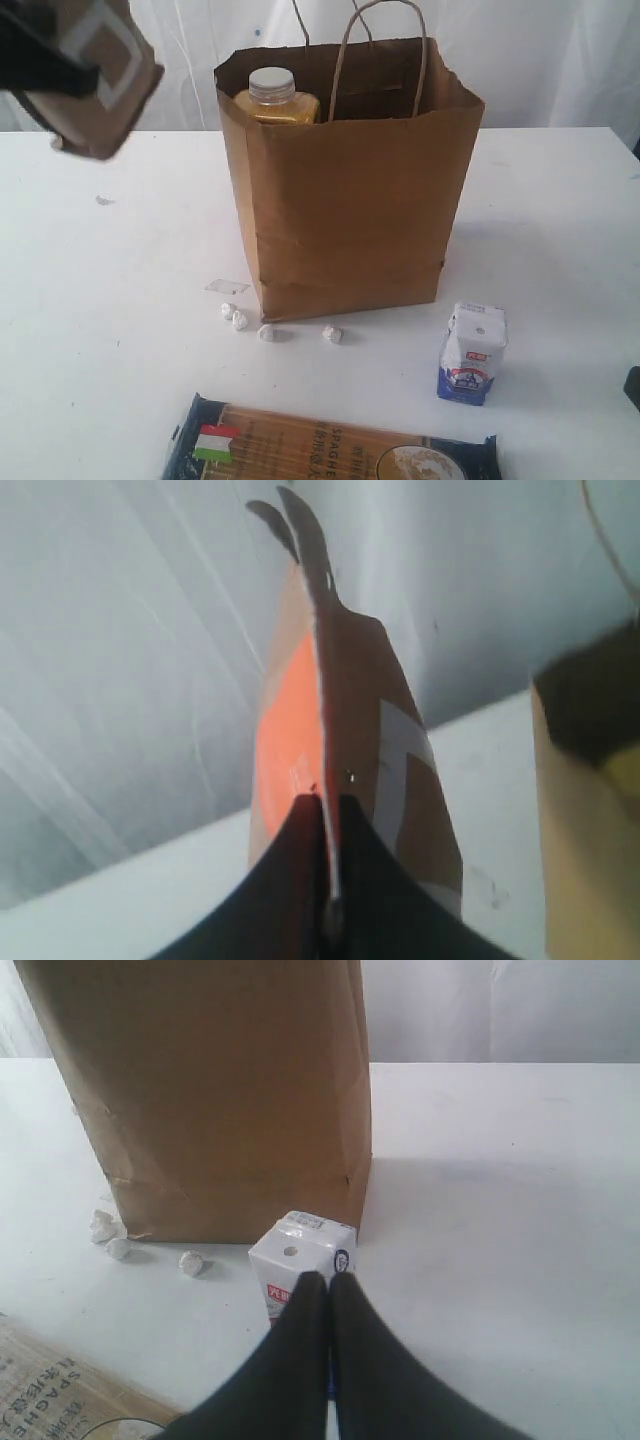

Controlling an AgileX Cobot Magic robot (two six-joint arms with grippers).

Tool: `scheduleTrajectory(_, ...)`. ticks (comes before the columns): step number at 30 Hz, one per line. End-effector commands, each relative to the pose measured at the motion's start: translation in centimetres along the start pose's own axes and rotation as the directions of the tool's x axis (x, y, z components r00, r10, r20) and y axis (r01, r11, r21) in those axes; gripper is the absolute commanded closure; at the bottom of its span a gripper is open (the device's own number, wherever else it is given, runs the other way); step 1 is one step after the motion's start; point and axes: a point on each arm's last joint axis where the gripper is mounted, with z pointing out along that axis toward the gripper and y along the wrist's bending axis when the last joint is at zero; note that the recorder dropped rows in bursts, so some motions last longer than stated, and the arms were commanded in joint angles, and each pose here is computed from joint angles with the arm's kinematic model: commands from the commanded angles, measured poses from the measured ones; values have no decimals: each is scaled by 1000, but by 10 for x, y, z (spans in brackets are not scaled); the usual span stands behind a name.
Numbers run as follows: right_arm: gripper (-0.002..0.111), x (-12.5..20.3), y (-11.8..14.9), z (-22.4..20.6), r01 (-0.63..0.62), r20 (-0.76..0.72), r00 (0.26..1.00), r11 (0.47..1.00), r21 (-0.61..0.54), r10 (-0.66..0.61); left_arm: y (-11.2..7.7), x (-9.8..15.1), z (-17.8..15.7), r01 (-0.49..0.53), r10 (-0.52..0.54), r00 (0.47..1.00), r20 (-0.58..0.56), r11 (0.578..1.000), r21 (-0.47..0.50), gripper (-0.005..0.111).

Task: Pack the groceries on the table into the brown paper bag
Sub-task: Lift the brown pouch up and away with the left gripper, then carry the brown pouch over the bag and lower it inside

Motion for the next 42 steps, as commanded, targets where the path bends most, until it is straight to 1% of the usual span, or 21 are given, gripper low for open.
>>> scheduleTrajectory(1,108,1,0,0,-7,7,1000,1000,4,7,18,-55,-34,43,-51,974,222,998,39,107)
scheduleTrajectory(4,108,1,0,0,-7,7,1000,1000,4,7,18,-77,-43,38,-70,946,317,994,105,107)
scheduleTrajectory(7,108,1,0,0,-7,7,1000,1000,4,7,10,-86,-42,11,-77,929,363,984,180,107)
scheduleTrajectory(13,108,1,0,0,-7,7,1000,1000,4,7,-12,-89,-21,-45,-77,924,376,951,306,107)
scheduleTrajectory(15,108,1,0,0,-7,7,1000,1000,4,7,-19,-90,-15,-63,-81,920,383,935,348,107)
scheduleTrajectory(17,108,1,0,0,-7,7,1000,1000,4,7,-27,-92,-10,-87,-89,913,398,911,404,107)
scheduleTrajectory(19,108,1,0,0,-7,7,1000,1000,4,7,-33,-94,-5,-102,-96,908,407,893,437,107)
scheduleTrajectory(24,108,1,0,0,-7,7,1000,1000,4,7,-40,-94,9,-104,-92,915,392,886,452,107)
scheduleTrajectory(25,108,1,0,0,-7,7,1000,1000,4,7,-42,-94,10,-112,-93,913,397,879,463,107)
scheduleTrajectory(27,108,1,0,0,-7,7,1000,1000,4,7,-48,-95,12,-142,-96,905,415,851,505,107)
scheduleTrajectory(29,108,1,0,0,-7,7,1000,1000,4,7,-54,-94,15,-190,-65,900,432,832,521,107)
scheduleTrajectory(30,108,1,0,0,-7,7,1000,1000,4,7,-55,-93,18,-202,-51,901,432,830,520,107)
scheduleTrajectory(34,108,1,0,0,-7,7,1000,1000,4,7,-56,-86,33,-183,-19,922,387,859,479,107)
scheduleTrajectory(35,108,1,0,0,-7,7,1000,1000,4,7,-56,-83,37,-199,10,925,380,865,461,107)
scheduleTrajectory(40,108,1,0,0,-7,7,1000,1000,4,7,-61,-79,44,-281,93,910,404,854,438,107)
scheduleTrajectory(42,108,1,0,0,-7,7,1000,1000,4,7,-61,-78,45,-289,101,909,405,853,436,107)
